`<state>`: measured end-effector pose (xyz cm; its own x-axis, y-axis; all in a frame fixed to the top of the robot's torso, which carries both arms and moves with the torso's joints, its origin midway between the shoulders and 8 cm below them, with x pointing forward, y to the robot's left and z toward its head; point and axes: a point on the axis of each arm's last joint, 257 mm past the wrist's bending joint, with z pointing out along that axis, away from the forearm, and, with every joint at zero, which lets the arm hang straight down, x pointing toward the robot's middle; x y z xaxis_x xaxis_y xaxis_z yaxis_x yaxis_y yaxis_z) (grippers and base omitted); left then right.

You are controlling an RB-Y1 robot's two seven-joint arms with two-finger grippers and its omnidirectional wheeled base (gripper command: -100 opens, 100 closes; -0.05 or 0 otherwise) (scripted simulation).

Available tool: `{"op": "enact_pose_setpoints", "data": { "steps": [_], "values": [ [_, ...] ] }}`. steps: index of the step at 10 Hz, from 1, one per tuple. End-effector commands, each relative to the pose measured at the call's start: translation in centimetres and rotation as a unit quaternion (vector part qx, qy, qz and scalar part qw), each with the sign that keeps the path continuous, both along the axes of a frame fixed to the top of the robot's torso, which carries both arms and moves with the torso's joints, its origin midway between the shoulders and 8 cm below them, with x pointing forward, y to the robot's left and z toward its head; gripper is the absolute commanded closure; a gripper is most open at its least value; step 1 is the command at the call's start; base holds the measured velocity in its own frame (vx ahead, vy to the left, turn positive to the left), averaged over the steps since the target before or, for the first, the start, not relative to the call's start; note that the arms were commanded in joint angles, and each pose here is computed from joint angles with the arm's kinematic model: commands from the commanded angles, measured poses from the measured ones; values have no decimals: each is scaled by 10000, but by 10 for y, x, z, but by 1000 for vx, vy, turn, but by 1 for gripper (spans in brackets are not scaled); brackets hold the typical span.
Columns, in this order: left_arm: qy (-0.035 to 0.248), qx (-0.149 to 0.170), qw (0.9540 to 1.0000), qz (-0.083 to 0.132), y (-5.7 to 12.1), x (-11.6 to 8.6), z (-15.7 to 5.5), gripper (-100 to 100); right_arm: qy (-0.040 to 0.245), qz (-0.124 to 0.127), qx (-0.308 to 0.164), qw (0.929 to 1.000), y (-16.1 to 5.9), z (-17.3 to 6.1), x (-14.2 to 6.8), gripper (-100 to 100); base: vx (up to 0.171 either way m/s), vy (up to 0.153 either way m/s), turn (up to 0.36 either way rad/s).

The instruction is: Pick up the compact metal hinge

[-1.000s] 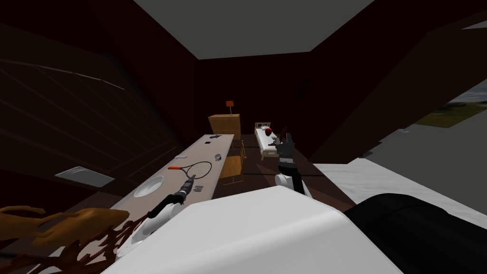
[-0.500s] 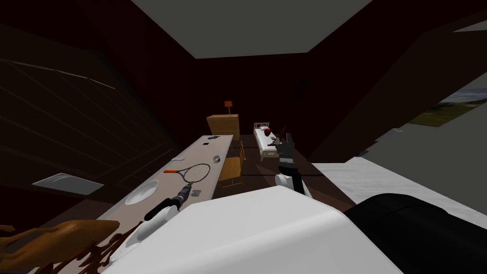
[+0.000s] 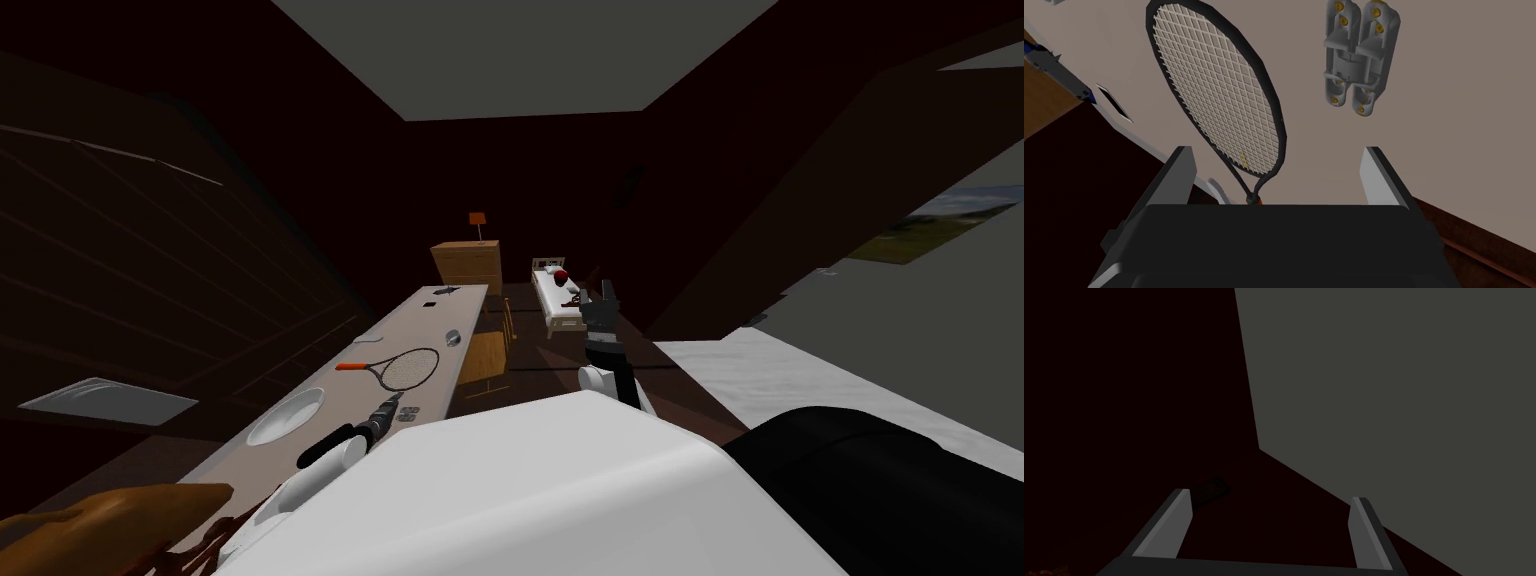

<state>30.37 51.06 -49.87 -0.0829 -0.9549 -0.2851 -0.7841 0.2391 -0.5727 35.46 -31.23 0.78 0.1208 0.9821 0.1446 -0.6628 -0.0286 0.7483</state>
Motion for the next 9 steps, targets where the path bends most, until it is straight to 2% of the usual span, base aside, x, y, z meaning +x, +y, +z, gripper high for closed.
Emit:
{"op": "enact_pose_setpoints", "data": {
  "steps": [1, 2, 4, 5, 6, 9],
  "values": [
    [171, -61, 9998, 48, 5, -10, -9, -100, 0, 0, 0, 10000, 0, 0, 0, 0, 44, 11, -42],
    [428, -130, 9990, 94, 10, -25, -20, -100, 0, 0, 0, 10000, 0, 0, 0, 0, 49, 14, -87],
    [434, -172, 9988, 143, 10, -27, -21, -100, 0, 0, 0, 10000, 0, 0, 0, 0, 33, 14, -15],
    [668, -263, 9972, 203, 14, -41, -30, -100, 0, 0, 0, 10000, 0, 0, 0, 0, 34, 8, -62],
    [676, -290, 9970, 239, 14, -42, -32, -100, 0, 0, 0, 10000, 0, 0, 0, 0, 41, 8, -49],
    [1245, -666, 9888, 489, 17, -83, -55, -100, 0, 0, 0, 10000, 0, 0, 0, 0, 67, 25, -113]
  ]
}}
